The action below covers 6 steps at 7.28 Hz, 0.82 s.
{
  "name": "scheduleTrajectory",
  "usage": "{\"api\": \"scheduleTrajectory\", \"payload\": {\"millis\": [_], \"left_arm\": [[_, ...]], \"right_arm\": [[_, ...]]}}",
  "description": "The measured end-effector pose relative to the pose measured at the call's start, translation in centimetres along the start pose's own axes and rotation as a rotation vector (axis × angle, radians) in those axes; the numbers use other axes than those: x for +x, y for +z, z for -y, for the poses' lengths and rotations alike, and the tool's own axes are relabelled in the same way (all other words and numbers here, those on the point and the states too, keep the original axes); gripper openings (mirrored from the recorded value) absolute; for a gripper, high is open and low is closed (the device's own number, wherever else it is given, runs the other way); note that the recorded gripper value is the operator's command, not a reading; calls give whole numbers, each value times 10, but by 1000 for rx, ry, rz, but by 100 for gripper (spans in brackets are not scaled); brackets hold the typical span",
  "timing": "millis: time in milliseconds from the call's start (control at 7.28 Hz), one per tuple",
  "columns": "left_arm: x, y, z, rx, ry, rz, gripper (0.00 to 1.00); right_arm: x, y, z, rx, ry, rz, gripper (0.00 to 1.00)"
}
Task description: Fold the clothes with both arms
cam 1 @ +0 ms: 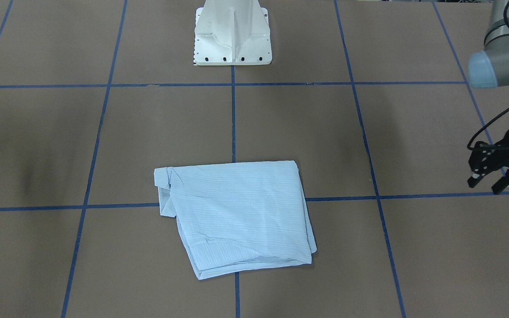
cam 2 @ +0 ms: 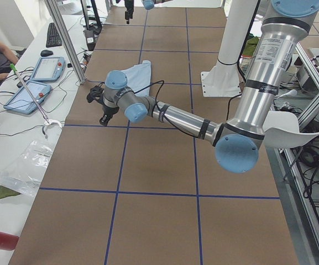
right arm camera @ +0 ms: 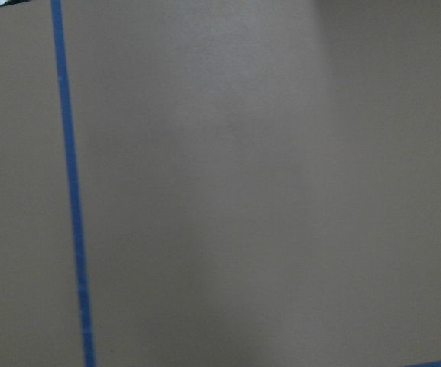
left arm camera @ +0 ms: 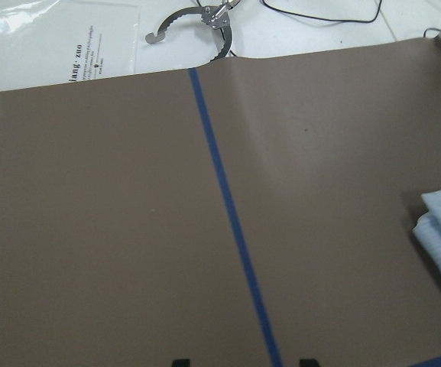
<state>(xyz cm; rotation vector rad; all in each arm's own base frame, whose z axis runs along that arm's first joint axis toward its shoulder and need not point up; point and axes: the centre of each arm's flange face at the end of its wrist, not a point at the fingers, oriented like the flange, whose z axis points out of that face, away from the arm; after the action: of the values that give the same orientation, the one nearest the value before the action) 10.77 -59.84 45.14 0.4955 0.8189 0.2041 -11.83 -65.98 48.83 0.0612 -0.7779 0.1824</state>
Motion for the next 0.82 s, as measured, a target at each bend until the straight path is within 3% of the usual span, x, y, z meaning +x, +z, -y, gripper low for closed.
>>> {"api": "scheduleTrajectory", "payload": {"millis": [275,549,687,824], "left_arm": [[-78,-24,-50,-44,70,44,73],[-147,-41,-106,-85,60,50,76],[-169,-47,-129,-95,37,20,100],[-180,-54,-141,-92,17,0,100]], "right_arm": [[118,-20,-31,-1,-80,3,100],[197,-25,-85,-12,-128,-11,100],[213,-25,-104,-16,-134,-18,100],[220,-25,-115,-19,-134,-20,100]]}}
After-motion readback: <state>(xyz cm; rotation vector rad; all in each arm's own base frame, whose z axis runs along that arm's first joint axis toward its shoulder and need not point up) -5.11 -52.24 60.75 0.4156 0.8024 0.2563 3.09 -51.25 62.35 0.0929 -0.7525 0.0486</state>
